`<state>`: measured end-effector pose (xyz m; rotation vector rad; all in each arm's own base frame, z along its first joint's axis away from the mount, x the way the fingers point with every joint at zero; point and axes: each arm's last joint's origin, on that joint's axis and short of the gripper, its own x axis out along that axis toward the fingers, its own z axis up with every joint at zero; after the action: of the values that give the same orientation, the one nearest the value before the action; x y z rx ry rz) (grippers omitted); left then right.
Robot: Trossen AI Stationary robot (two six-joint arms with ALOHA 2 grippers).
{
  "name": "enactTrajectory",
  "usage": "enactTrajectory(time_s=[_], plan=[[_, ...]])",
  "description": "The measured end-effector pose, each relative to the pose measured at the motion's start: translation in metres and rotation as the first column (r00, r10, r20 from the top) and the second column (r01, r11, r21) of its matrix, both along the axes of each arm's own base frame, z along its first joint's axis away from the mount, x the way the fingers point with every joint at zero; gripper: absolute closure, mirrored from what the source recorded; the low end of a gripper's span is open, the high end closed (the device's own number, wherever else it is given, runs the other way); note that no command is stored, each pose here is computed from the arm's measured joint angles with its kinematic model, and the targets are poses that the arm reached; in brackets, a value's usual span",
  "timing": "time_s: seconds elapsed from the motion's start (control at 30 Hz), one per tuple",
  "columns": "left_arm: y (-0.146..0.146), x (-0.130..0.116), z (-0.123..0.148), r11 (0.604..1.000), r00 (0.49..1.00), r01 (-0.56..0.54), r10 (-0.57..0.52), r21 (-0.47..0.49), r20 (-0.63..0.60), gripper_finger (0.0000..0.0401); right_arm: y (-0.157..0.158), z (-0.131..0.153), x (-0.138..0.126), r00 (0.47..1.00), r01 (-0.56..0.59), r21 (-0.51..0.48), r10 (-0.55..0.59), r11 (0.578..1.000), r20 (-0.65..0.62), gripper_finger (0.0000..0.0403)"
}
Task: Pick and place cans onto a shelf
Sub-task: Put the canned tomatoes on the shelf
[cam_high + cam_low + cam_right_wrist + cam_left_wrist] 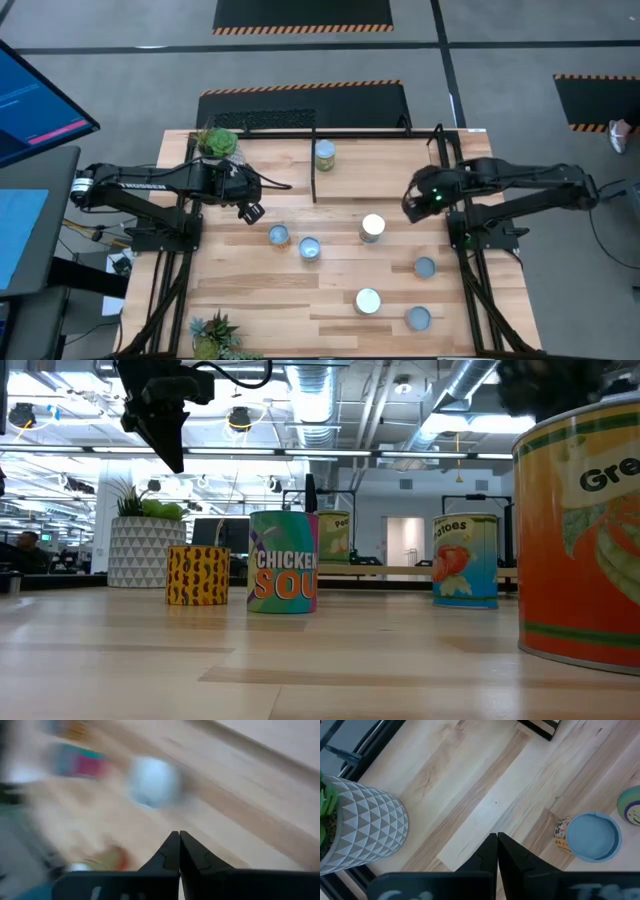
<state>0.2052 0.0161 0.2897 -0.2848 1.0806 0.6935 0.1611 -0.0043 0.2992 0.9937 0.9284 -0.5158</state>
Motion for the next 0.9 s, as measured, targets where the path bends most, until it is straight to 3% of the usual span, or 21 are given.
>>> enactTrajectory(time_s=[0.1, 0.2, 0.3, 0.4, 0.6, 0.7, 0.9], plan=[[0.0, 0.001, 0.0, 1.0, 1.0, 0.0, 0.0, 0.001, 0.012, 0.0401, 0.007, 0.006, 0.024, 0.977, -0.115, -0.075, 0.126, 0.991, 0.169, 0.0384], [0.0, 0.002, 0.001, 1.0, 1.0, 0.011, -0.011, 0.005, 0.02, 0.0401, 0.009, 0.004, 0.045, 0.95, -0.177, -0.196, 0.219, 0.965, 0.222, 0.0386], [0.0, 0.002, 0.001, 1.0, 1.0, 0.024, -0.024, 0.01, 0.012, 0.0401, 0.008, -0.007, 0.062, 0.949, -0.224, -0.3, 0.278, 0.927, 0.151, 0.0393], [0.0, 0.002, 0.001, 0.999, 0.999, 0.034, -0.034, 0.013, 0.004, 0.0401, 0.008, -0.02, 0.078, 0.943, -0.318, -0.352, 0.332, 0.881, -0.02, 0.0398], [0.0, 0.001, 0.0, 0.999, 0.999, 0.046, -0.046, 0.015, -0.006, 0.0401, 0.004, -0.03, 0.1, 0.864, -0.494, -0.317, 0.416, 0.81, -0.284, 0.0373], [0.0, 0.001, 0.0, 0.999, 0.999, 0.052, -0.052, 0.017, -0.009, 0.0401, 0.0, -0.033, 0.109, 0.824, -0.554, -0.307, 0.455, 0.774, -0.338, 0.0354], [0.0, 0.001, 0.0, 0.998, 0.998, 0.057, -0.056, 0.018, -0.011, 0.0401, -0.01, -0.04, 0.126, 0.778, -0.624, -0.3, 0.54, 0.721, -0.32, 0.0316]])
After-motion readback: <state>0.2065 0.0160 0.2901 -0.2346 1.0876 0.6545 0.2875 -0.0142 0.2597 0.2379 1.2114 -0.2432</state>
